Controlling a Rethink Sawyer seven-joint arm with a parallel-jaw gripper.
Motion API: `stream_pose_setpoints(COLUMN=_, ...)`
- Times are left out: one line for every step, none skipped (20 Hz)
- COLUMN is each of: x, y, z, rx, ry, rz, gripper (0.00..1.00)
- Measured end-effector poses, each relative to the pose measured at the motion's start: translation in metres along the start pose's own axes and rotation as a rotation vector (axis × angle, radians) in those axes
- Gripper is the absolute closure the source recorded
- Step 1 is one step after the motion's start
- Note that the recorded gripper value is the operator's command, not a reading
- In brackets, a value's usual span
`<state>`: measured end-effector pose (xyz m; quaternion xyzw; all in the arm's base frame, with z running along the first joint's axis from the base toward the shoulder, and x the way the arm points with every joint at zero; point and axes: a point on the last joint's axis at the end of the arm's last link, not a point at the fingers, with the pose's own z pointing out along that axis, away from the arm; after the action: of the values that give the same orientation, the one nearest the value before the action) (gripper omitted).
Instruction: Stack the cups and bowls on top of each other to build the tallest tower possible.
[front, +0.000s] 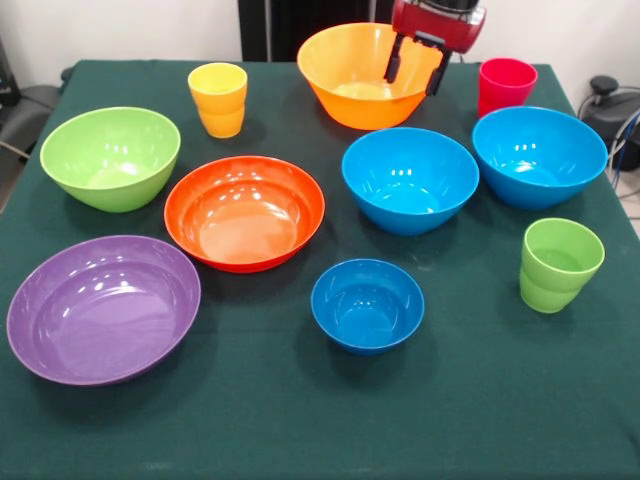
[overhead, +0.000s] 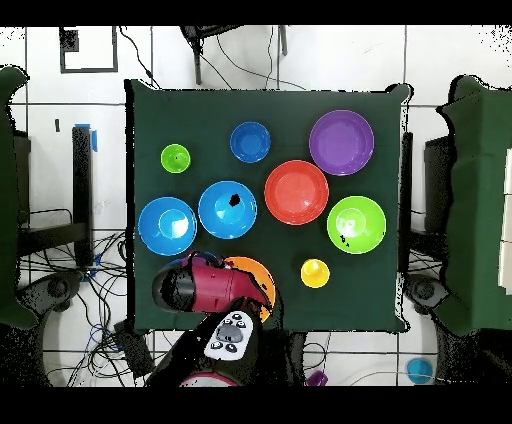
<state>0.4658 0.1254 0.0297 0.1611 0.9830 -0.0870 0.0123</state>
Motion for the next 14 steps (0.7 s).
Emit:
stream_pose_setpoints(x=-0.001, y=0.000, z=0.002, rx=-0.003, ry=0.000, rz=0.003, gripper=0.00)
stream_pose_setpoints(x=-0.002, y=-0.001, z=0.006, rx=-0.010, ry=0.000, rz=0.009, gripper=0.00)
stream_pose_setpoints(x=-0.002, y=-0.002, z=0.009, rx=-0.012, ry=0.002, rz=0.012, gripper=0.00)
stream_pose_setpoints(x=-0.002, y=-0.002, z=0.011, rx=-0.013, ry=0.003, rz=0.013, gripper=0.00)
stream_pose_setpoints(x=-0.002, y=-0.002, z=0.013, rx=-0.014, ry=0.003, rz=0.015, gripper=0.00)
stream_pose_setpoints(x=-0.002, y=-0.002, z=0.016, rx=-0.016, ry=0.002, rz=0.016, gripper=0.00)
stream_pose_setpoints(x=-0.002, y=-0.002, z=0.018, rx=-0.017, ry=0.002, rz=0.015, gripper=0.00)
stream_pose_setpoints(x=0.000, y=0.000, z=0.021, rx=-0.019, ry=-0.001, rz=0.011, gripper=0.00)
stream_pose_setpoints(x=0.001, y=0.001, z=0.022, rx=-0.020, ry=-0.001, rz=0.010, gripper=0.00)
stream_pose_setpoints(x=0.001, y=0.001, z=0.022, rx=-0.020, ry=-0.001, rz=0.009, gripper=0.00)
stream_pose_setpoints(x=0.003, y=0.002, z=0.024, rx=-0.021, ry=0.002, rz=0.006, gripper=0.00)
stream_pose_setpoints(x=0.003, y=0.003, z=0.024, rx=-0.021, ry=0.004, rz=0.005, gripper=0.00)
stream_pose_setpoints(x=0.005, y=0.003, z=0.025, rx=-0.020, ry=0.006, rz=0.003, gripper=0.00)
stream_pose_setpoints(x=0.006, y=0.004, z=0.026, rx=-0.019, ry=0.008, rz=0.001, gripper=0.00)
